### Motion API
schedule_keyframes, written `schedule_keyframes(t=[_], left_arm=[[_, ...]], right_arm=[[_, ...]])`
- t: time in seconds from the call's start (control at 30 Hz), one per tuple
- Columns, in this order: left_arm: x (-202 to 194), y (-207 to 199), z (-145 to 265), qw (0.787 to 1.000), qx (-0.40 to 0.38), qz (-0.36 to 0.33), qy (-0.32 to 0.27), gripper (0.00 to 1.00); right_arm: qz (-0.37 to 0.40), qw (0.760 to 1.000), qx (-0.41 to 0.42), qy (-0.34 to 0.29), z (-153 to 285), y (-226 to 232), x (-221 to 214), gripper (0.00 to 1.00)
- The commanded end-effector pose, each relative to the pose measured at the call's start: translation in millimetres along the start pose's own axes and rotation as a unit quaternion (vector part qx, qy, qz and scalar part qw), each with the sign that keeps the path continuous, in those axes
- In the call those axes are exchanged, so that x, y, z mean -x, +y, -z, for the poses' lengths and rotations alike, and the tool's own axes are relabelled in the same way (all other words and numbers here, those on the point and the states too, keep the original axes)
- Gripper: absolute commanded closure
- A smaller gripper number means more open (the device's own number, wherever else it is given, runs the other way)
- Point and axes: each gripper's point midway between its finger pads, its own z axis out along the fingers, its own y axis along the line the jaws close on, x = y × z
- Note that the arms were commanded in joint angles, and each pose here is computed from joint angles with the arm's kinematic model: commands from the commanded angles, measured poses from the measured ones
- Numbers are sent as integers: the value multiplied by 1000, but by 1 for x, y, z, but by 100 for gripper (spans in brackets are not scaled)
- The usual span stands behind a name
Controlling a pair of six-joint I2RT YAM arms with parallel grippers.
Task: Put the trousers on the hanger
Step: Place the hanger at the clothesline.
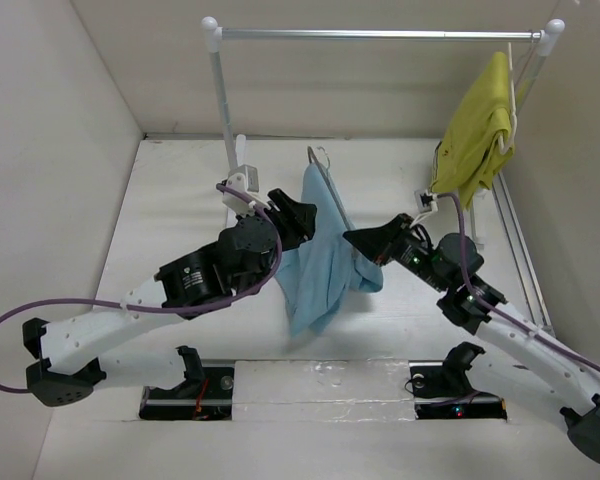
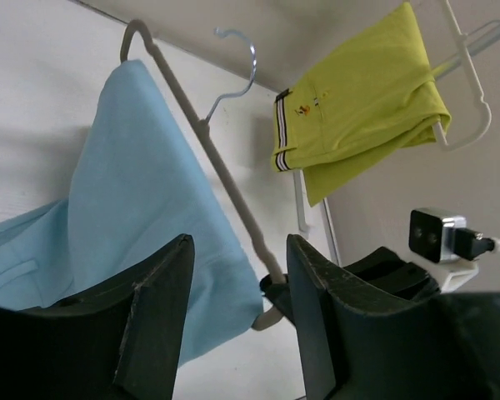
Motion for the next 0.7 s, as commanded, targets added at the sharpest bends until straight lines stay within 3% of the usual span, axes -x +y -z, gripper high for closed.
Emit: schedule_keyframes(t=[0.0, 0.2, 0.37, 0.67], left_arm=[[22, 14, 12, 999, 18, 15, -32, 57], [11, 38, 18, 999, 37, 17, -20, 59], [-39, 71, 13, 997, 69, 5, 33, 59], [-50, 76, 14, 996, 69, 5, 48, 59]], right_arm=[[56, 963, 197, -174, 18, 122, 113, 100], [90, 945, 216, -229, 19, 144, 163, 100], [113, 924, 245, -272, 23, 166, 206, 100], [162, 908, 229, -311, 30, 175, 257, 100]])
